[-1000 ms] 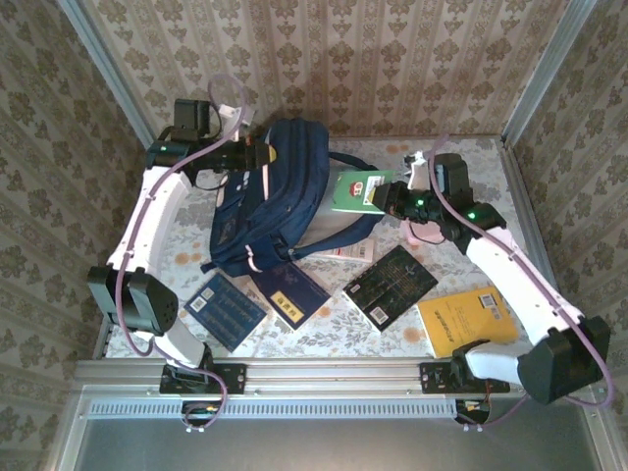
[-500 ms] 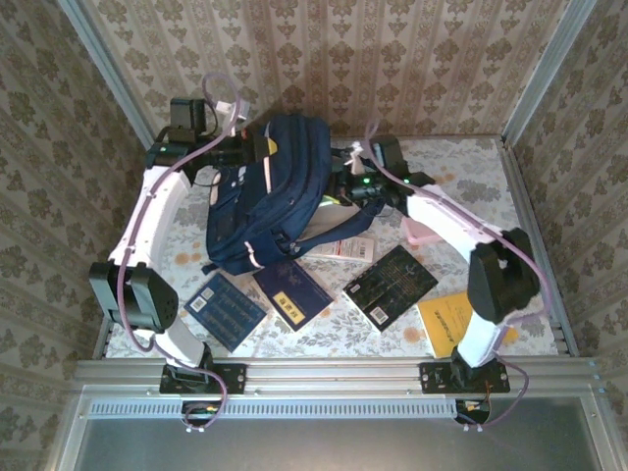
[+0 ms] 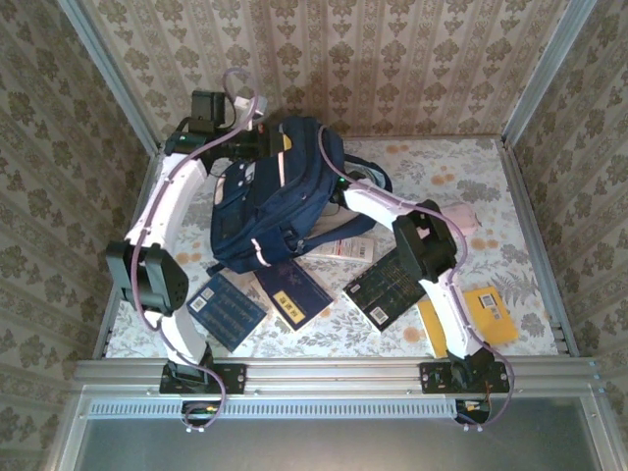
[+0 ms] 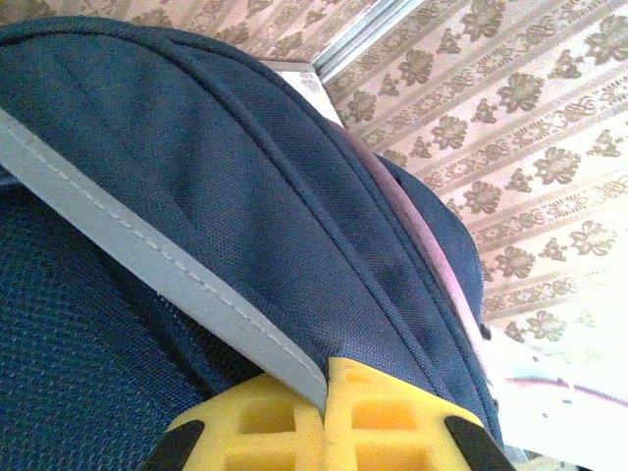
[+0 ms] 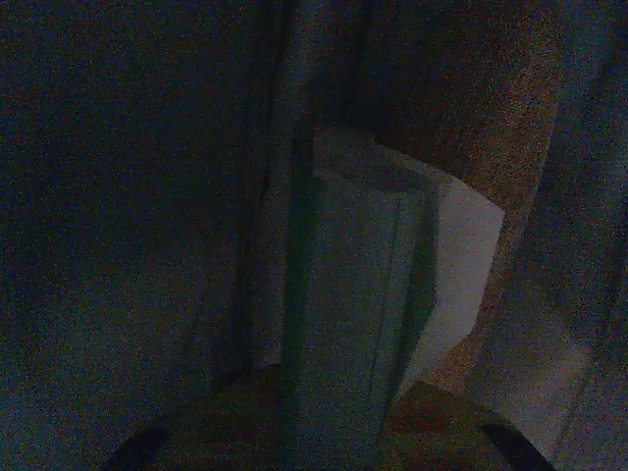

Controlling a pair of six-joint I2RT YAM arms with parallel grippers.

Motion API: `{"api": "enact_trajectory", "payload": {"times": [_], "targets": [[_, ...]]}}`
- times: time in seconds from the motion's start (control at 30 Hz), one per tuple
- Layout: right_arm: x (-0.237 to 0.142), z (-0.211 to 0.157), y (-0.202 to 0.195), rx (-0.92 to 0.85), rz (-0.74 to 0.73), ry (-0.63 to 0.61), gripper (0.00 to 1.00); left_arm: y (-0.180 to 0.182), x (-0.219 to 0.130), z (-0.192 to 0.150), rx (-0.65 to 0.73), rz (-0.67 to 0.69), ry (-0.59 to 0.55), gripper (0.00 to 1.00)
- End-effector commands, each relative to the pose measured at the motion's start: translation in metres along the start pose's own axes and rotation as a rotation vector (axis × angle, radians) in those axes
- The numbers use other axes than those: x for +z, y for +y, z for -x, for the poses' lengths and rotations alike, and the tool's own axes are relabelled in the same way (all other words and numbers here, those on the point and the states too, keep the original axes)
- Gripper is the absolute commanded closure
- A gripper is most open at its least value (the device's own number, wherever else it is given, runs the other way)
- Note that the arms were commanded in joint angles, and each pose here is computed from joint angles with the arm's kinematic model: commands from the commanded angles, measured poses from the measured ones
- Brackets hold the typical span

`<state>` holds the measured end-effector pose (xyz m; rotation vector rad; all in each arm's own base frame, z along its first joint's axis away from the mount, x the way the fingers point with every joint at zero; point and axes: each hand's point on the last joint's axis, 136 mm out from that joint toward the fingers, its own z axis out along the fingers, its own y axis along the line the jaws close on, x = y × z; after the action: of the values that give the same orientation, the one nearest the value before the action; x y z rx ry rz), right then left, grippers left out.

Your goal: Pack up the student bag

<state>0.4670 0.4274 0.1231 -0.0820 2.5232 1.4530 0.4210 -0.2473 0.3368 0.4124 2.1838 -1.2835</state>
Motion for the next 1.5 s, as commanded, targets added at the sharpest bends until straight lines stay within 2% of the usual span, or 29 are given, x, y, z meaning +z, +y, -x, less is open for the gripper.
{"api": "enact_trajectory", "payload": {"times": [0.0, 0.1, 0.2, 0.3, 0.4, 0.57, 0.63, 0.87, 1.07, 1.17, 1.27, 1.47], "targets": [[0.026, -0.009, -0.004, 0.020, -0.115, -0.005, 0.86, -0.061, -0.020, 0.044, 0.216, -0.119, -0.119, 1.00], [0.040, 0.000, -0.016, 0.089, -0.131, -0.056, 0.82, -0.057, -0.015, 0.045, 0.216, -0.110, -0.110, 1.00], [0.051, 0.003, -0.024, 0.108, -0.166, -0.060, 0.70, -0.048, -0.013, 0.046, 0.211, -0.081, -0.103, 1.00], [0.050, 0.005, -0.018, 0.061, -0.196, -0.061, 0.50, -0.036, -0.012, 0.046, 0.191, -0.046, -0.103, 1.00], [0.032, 0.011, -0.002, -0.019, -0.197, -0.091, 0.36, -0.023, -0.015, 0.046, 0.175, -0.003, -0.108, 1.00], [-0.017, 0.023, 0.025, -0.154, -0.215, -0.178, 0.11, 0.005, -0.028, 0.047, 0.127, 0.084, -0.140, 1.00], [-0.036, 0.026, 0.032, -0.192, -0.218, -0.208, 0.06, 0.016, -0.035, 0.046, 0.106, 0.116, -0.158, 1.00], [-0.099, 0.037, 0.022, -0.177, -0.257, -0.330, 0.07, 0.047, -0.061, 0.042, 0.053, 0.231, -0.226, 1.00], [-0.130, 0.034, 0.013, -0.162, -0.276, -0.341, 0.11, 0.059, -0.066, 0.043, 0.061, 0.308, -0.238, 1.00], [-0.158, 0.032, 0.011, -0.185, -0.377, -0.367, 0.11, 0.072, -0.064, 0.039, 0.074, 0.394, -0.225, 1.00], [-0.198, 0.030, 0.002, -0.156, -0.490, -0.421, 0.11, 0.084, -0.043, 0.026, 0.096, 0.451, -0.169, 1.00], [-0.280, -0.008, -0.039, -0.087, -0.833, -0.469, 0.08, 0.099, -0.001, 0.005, 0.033, 0.413, -0.081, 1.00]]}}
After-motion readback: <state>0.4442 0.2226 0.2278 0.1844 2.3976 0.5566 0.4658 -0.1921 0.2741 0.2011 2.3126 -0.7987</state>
